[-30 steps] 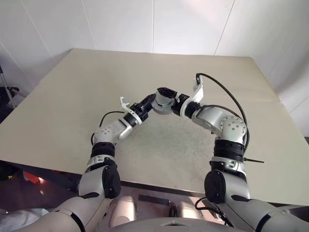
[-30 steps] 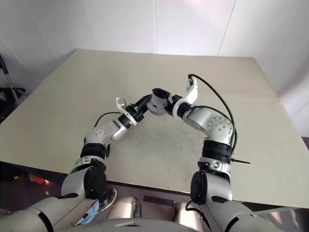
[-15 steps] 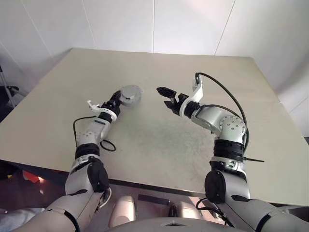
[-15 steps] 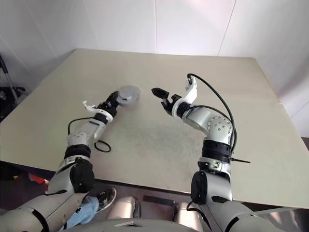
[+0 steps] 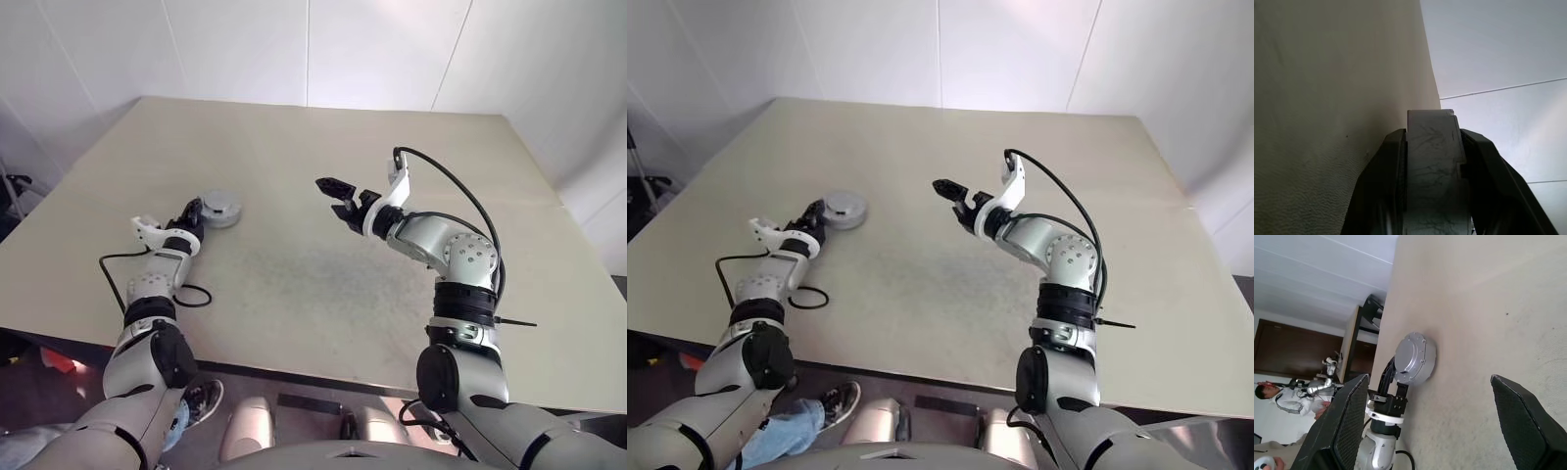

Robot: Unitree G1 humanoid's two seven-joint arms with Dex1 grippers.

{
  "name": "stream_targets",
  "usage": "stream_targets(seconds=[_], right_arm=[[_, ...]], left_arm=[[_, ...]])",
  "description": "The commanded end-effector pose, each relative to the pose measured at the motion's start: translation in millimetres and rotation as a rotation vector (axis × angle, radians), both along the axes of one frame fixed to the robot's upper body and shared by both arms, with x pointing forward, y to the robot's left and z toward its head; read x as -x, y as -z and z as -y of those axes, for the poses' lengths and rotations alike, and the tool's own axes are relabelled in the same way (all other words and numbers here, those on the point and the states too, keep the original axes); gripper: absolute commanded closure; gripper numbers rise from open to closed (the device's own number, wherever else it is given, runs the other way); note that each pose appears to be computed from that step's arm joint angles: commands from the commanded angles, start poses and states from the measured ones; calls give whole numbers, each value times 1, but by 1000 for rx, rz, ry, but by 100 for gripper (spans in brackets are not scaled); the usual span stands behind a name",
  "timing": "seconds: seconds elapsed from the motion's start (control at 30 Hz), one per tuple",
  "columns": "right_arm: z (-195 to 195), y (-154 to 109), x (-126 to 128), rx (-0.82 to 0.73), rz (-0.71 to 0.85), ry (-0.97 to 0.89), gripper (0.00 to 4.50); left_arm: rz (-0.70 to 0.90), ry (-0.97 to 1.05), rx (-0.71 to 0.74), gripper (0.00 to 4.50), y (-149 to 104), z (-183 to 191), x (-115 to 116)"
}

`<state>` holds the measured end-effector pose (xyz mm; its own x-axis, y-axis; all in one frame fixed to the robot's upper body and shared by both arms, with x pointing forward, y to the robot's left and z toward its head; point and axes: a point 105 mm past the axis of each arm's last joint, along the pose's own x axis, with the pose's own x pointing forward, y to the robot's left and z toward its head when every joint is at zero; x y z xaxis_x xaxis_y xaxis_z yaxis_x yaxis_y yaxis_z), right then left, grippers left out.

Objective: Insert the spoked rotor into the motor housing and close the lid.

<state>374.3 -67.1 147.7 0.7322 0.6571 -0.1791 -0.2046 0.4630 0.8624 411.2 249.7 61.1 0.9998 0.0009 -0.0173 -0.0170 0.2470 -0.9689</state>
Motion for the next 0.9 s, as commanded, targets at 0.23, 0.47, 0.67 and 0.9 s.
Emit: stream_targets(seconds=[0.23, 0.47, 0.67, 0.9], right_arm=[[-4, -10, 0, -6, 38, -18, 0], [-10, -7, 6, 11, 45, -73, 0], [18, -1, 2, 491, 407, 2, 0], [76, 8, 32, 802, 714, -260, 0]], left_arm=[[-54, -125, -82, 99, -2, -37, 4], [29, -289, -182, 99, -36, -103, 18], [281, -67, -477, 99, -91, -63, 5], [595, 539, -876, 99, -125, 72, 35]])
